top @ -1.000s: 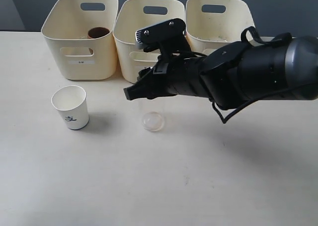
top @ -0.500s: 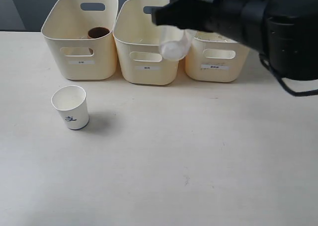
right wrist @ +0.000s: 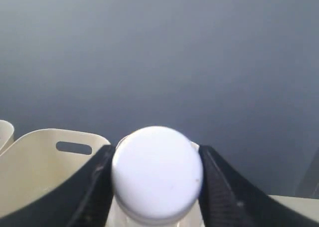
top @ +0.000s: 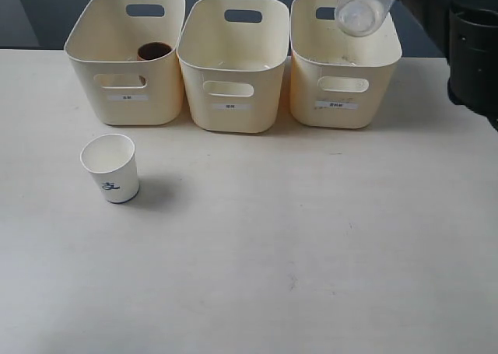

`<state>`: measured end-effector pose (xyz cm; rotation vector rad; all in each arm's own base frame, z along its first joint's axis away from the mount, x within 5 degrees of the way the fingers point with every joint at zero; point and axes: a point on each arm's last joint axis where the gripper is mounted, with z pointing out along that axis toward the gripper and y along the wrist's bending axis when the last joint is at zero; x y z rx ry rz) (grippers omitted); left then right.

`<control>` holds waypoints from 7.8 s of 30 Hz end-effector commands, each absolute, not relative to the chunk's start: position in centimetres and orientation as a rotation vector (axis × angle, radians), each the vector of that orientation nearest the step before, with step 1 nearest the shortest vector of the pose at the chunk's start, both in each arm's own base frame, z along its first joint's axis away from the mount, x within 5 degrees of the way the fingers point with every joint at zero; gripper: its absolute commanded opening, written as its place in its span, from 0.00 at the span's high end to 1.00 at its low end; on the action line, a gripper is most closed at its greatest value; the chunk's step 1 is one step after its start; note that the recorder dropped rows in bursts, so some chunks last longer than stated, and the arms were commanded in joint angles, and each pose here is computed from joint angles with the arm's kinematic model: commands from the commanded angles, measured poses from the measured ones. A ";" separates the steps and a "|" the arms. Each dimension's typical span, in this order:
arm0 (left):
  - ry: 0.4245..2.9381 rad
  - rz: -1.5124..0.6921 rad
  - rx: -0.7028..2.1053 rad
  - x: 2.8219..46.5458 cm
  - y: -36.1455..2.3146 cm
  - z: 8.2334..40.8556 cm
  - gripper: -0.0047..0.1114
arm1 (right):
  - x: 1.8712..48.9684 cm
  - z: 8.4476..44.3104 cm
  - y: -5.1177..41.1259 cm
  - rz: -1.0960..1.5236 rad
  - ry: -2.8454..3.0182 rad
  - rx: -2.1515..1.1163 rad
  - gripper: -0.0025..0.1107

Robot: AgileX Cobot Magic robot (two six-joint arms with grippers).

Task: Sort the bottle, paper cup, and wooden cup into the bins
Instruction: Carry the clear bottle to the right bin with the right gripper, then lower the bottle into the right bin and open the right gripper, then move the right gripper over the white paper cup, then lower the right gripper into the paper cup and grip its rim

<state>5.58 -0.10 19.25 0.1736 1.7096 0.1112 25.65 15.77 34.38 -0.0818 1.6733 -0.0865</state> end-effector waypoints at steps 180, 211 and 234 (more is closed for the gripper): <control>1.701 0.114 0.179 5.6 -0.1 19.3 0.96 | 30.3 16.9 35.6 0.939 2.362 -0.430 0.32; 1.699 0.114 0.179 5.6 -0.1 19.3 0.96 | 30.6 16.8 35.5 0.909 2.350 -0.402 0.32; 1.699 0.114 0.179 5.6 -0.1 19.3 0.96 | 31.3 15.5 36.2 0.907 2.363 -0.378 0.32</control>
